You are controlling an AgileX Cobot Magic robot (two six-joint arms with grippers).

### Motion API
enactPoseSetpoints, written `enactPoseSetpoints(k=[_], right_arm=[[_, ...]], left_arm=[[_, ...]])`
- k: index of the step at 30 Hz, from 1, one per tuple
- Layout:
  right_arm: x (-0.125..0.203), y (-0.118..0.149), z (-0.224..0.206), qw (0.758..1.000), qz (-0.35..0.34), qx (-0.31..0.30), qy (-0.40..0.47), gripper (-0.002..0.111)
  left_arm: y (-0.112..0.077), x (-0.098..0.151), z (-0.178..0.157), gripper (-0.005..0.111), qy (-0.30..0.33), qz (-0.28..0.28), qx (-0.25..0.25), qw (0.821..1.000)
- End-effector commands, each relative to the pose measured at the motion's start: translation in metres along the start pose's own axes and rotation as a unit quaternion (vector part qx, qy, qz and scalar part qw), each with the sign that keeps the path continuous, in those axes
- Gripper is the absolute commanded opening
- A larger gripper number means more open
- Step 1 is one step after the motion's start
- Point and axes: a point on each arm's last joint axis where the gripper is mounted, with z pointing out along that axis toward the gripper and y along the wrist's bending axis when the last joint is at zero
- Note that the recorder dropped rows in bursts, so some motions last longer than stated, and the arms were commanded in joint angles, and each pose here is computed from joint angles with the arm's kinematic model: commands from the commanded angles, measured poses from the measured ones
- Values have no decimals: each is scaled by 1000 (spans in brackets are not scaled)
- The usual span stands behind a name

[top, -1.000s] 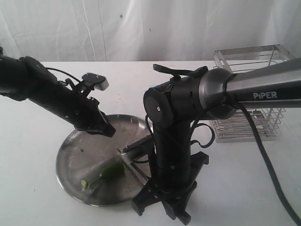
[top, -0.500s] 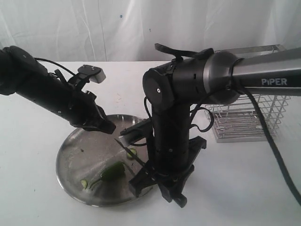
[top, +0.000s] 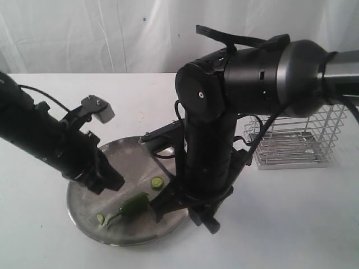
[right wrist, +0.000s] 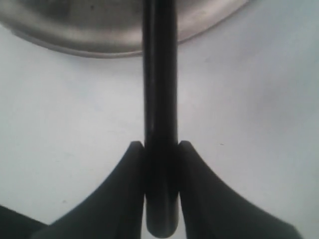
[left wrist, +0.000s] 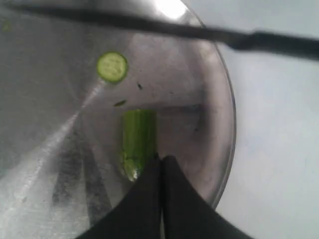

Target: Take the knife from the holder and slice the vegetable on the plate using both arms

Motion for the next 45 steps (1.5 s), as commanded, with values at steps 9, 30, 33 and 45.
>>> enactPoseSetpoints(k=[9,30,33,45], right_arm=[[8,-19,-18,995,-7,95,-16,0],[7,-18,-17,996,-6,91,-19,0],[7,-17,-17,996,-4,87,-18,0],[8,-15,-17,997,2,73,-16,0]], left_arm=[[-15,21,43,59,5,206,-47,977],[22,4,65,2,38,207,-119,970],[19,8,69,9,49,207,-88,973],[21,6,68,61,41,165,-101,980]])
